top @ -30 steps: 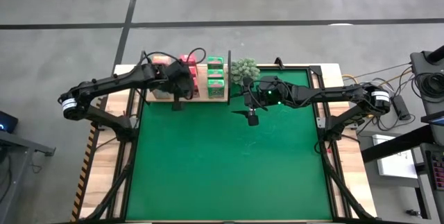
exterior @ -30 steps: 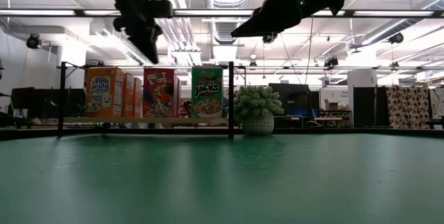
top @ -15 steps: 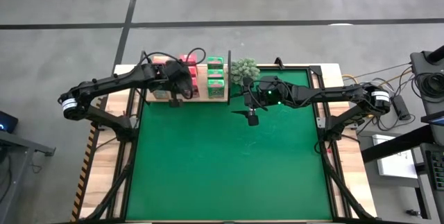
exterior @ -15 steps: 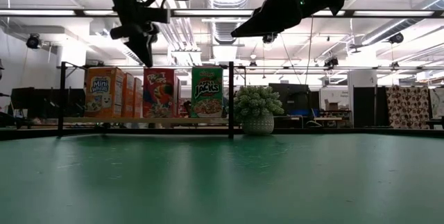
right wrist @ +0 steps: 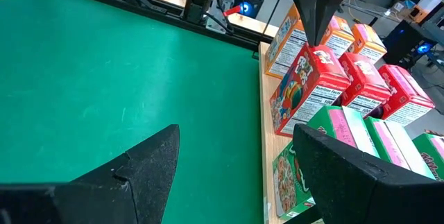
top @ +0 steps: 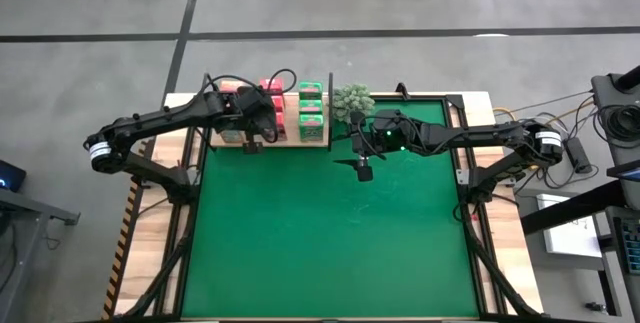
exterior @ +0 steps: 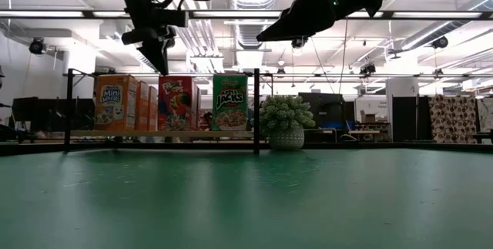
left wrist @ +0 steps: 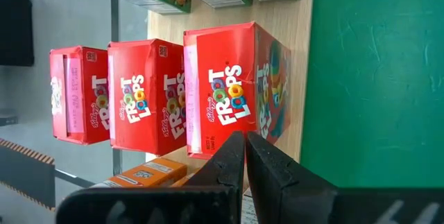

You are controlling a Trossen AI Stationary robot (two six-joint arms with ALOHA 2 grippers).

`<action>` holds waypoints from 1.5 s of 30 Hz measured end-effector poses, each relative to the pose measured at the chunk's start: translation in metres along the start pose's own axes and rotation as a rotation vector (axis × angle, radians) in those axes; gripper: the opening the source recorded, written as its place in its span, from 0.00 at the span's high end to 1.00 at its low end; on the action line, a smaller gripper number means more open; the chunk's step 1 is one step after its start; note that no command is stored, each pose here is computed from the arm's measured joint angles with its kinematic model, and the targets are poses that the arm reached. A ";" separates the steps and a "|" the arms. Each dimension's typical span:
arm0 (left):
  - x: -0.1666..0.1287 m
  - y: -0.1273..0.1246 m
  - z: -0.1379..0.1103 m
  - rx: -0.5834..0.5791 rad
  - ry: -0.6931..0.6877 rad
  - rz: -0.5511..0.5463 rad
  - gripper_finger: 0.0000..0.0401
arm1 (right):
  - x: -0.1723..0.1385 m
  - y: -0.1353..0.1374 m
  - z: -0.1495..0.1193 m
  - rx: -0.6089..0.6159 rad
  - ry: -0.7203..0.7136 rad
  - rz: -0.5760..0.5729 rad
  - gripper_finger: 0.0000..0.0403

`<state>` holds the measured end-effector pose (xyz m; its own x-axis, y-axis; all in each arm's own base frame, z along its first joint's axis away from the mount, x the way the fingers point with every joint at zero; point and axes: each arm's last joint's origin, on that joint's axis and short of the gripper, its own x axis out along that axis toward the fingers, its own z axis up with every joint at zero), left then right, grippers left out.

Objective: Stack cereal on shelf
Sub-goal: Put the red cereal box on the shelf aligned with the other red cereal box, then return to Home Position

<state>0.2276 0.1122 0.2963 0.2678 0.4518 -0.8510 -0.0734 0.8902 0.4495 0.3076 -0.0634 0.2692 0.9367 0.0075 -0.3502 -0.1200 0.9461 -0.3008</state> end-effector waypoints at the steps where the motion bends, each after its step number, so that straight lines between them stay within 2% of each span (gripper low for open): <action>1: 0.000 0.000 0.000 0.000 0.000 0.000 1.00 | 0.000 0.000 0.000 0.000 0.000 0.000 0.32; 8: -0.002 -0.001 0.002 -0.033 -0.012 0.000 1.00 | 0.000 0.000 0.000 -0.001 0.000 0.000 0.32; 13: -0.019 -0.007 0.002 -0.062 -0.090 0.004 1.00 | 0.000 0.000 0.000 -0.009 0.000 0.000 0.32; 16: -0.031 -0.012 0.003 -0.091 -0.191 -0.024 1.00 | 0.000 0.000 0.000 -0.013 0.000 0.000 0.32; 19: -0.043 -0.023 0.005 -0.122 -0.367 -0.072 1.00 | 0.000 0.000 0.000 -0.022 0.000 0.000 0.32; 22: -0.047 -0.043 0.004 -0.106 -0.540 -0.107 1.00 | 0.000 0.000 0.000 -0.029 0.000 0.001 0.32; 27: -0.041 -0.077 -0.010 -0.070 -0.715 -0.142 1.00 | 0.000 0.001 -0.002 -0.028 0.005 0.003 0.32; 32: -0.029 -0.101 -0.034 -0.070 -0.767 -0.189 1.00 | 0.000 0.002 -0.006 -0.006 0.014 0.008 0.32; 38: -0.025 -0.109 -0.062 -0.148 -0.829 -0.224 1.00 | 0.002 0.009 -0.023 0.054 0.001 0.002 0.32; 45: -0.029 -0.112 -0.089 -0.172 -0.947 -0.255 1.00 | -0.001 0.024 -0.055 0.128 -0.052 -0.017 0.32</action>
<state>0.1424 0.0052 0.2462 0.9458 0.0796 -0.3148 -0.0250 0.9845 0.1739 0.2852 -0.0584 0.2136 0.9542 0.0051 -0.2990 -0.0646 0.9797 -0.1896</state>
